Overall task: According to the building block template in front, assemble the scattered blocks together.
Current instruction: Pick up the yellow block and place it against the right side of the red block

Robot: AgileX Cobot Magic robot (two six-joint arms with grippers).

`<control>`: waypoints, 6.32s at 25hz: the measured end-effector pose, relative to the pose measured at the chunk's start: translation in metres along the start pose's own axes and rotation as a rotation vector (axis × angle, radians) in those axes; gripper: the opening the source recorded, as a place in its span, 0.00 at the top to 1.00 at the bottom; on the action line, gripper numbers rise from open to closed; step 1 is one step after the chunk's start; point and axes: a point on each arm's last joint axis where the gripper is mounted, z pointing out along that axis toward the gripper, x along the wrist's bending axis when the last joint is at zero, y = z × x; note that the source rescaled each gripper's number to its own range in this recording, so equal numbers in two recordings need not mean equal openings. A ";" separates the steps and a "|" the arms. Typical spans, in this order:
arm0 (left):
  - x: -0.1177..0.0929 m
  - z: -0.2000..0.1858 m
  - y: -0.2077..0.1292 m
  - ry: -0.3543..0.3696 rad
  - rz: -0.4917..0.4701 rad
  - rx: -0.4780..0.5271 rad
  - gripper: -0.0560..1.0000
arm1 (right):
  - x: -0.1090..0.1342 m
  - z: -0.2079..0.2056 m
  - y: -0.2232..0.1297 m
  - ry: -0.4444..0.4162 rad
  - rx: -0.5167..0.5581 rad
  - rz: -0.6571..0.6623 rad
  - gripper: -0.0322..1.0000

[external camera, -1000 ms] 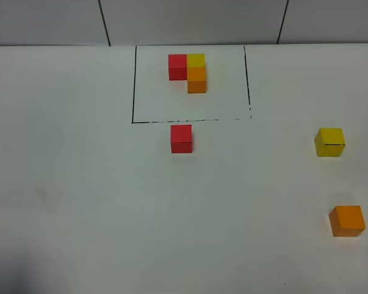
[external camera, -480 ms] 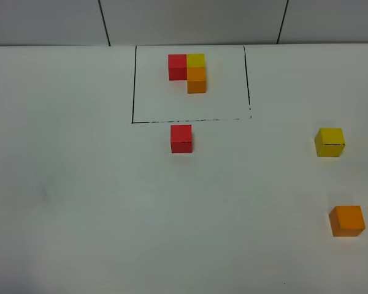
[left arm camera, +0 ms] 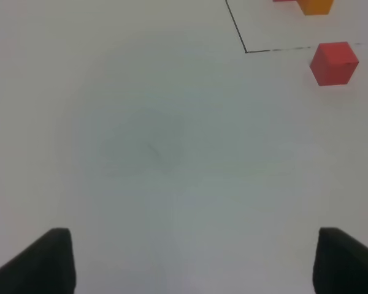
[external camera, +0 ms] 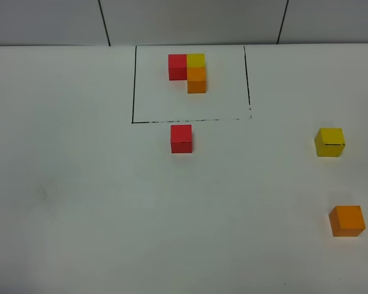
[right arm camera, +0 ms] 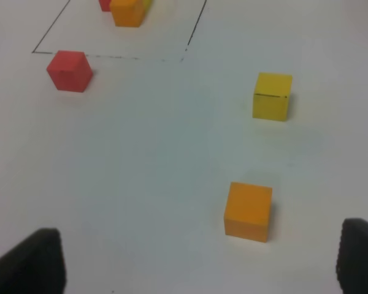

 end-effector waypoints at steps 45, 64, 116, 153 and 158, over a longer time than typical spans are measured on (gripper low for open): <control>0.003 0.000 0.000 0.034 -0.083 0.003 0.27 | 0.000 0.000 0.000 -0.001 0.000 0.005 0.21; 0.003 0.000 0.000 0.034 -0.083 0.003 0.27 | -0.006 0.062 0.055 -0.069 0.366 0.128 0.21; 0.003 0.000 0.000 0.034 -0.084 0.002 0.27 | -0.086 0.382 0.065 -0.212 0.857 0.151 0.21; 0.003 0.000 0.000 0.034 -0.084 0.002 0.27 | -0.079 0.405 0.077 -0.154 0.868 0.021 0.97; 0.003 0.000 0.000 0.034 -0.084 0.002 0.27 | -0.022 0.403 0.095 0.110 0.947 -0.382 0.97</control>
